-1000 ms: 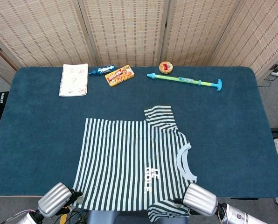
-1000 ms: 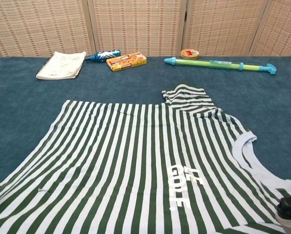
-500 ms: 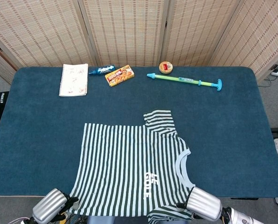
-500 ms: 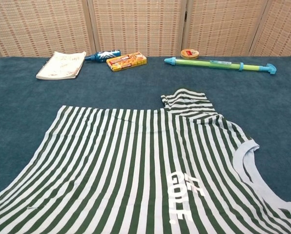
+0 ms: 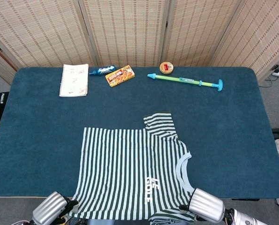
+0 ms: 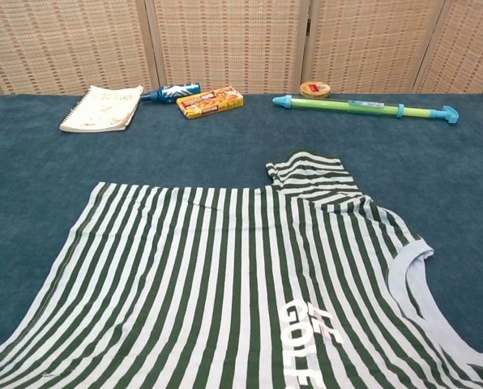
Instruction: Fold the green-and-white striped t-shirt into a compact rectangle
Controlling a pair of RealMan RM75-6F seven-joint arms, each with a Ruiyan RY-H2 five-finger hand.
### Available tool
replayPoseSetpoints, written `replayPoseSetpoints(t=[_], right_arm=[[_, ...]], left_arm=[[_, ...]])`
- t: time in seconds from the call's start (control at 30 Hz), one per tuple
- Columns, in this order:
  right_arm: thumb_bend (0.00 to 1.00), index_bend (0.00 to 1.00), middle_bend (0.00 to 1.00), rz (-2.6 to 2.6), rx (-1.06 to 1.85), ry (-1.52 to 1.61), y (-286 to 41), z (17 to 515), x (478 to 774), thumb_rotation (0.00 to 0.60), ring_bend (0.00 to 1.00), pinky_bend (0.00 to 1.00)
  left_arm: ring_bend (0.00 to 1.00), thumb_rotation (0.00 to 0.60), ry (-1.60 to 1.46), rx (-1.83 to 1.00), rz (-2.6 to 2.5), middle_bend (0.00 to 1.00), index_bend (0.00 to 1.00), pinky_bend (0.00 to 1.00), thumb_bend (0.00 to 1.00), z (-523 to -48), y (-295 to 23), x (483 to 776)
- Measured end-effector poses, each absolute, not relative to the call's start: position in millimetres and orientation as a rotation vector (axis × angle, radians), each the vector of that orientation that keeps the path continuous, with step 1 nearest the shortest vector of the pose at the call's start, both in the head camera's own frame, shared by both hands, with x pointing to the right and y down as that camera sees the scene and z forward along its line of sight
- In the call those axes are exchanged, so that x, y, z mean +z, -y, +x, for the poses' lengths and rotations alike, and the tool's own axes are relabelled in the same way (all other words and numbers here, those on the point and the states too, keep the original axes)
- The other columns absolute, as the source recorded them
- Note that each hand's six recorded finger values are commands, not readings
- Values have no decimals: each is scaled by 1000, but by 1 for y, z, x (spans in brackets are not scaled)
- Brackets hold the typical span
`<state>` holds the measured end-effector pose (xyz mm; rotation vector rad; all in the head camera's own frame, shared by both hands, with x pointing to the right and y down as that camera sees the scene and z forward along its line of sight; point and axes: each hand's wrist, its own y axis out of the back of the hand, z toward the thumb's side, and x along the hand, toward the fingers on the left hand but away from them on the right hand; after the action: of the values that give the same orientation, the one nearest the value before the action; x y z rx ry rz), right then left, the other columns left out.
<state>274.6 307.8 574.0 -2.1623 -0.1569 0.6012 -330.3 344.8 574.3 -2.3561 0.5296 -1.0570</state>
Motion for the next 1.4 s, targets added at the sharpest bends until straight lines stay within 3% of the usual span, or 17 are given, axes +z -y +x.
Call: replayPoseSetpoints(t=[0.73, 1.4], right_arm=[[574, 692, 1000, -1976, 777, 351, -248, 255, 602, 600, 1000, 1000], [594, 693, 1000, -1820, 850, 378, -203, 224, 643, 600, 1000, 1000]], left_arm=[[825, 600, -441, -1147, -2183, 918, 652, 950, 476, -317, -238, 637], [823, 600, -393, -1269, -2153, 918, 651, 949, 476, -295, -178, 695]])
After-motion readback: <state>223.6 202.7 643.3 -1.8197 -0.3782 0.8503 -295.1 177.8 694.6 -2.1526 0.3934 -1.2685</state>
